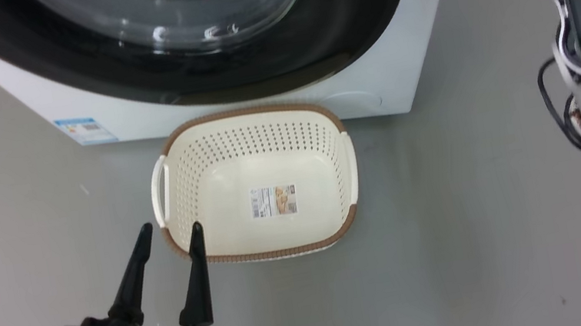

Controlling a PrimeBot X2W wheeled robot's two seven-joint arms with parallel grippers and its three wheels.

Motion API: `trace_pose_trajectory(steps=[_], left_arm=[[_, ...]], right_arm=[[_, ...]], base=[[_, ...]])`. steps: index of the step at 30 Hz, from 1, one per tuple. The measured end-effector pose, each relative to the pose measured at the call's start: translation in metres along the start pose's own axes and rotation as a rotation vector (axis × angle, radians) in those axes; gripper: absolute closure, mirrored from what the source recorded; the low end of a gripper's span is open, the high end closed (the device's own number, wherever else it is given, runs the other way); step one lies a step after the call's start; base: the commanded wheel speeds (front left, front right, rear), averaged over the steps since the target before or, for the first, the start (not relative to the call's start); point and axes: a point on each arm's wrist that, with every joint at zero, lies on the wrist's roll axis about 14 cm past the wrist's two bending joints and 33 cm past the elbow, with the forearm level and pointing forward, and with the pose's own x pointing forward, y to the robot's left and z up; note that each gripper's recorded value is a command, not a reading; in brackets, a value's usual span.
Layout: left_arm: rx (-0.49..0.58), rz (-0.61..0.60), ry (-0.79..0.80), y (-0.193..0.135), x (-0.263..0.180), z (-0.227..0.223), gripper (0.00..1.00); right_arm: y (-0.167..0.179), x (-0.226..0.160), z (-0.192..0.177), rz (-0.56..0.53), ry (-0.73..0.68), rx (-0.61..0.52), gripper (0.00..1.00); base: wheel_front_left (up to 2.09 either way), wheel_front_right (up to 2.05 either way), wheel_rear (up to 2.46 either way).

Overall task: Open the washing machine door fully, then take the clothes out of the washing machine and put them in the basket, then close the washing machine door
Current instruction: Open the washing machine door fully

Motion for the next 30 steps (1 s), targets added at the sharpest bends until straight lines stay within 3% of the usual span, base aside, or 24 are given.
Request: trace_pose_trajectory(steps=[4,13,20,30], left_arm=[[0.002,0.003,0.017,0.003,0.006,-0.007,0.0],[0.008,0.04,0.054,0.017,0.007,-0.02,0.0],[0.012,0.046,0.063,0.02,0.011,-0.024,0.0],[0.007,0.045,0.072,0.021,0.016,-0.029,0.0]], right_arm=[[-0.017,0.016,-0.033,-0.046,0.163,0.182,1.0],[-0.047,0.018,-0.095,-0.115,0.552,0.417,1.0],[-0.052,0.011,-0.122,-0.129,0.773,0.495,1.0],[-0.047,0.016,-0.137,-0.11,0.888,0.574,1.0]], base=[[0.0,0.0,0.0],[0.0,0.0,0.0],[0.0,0.0,0.0],[0.0,0.0,0.0]])
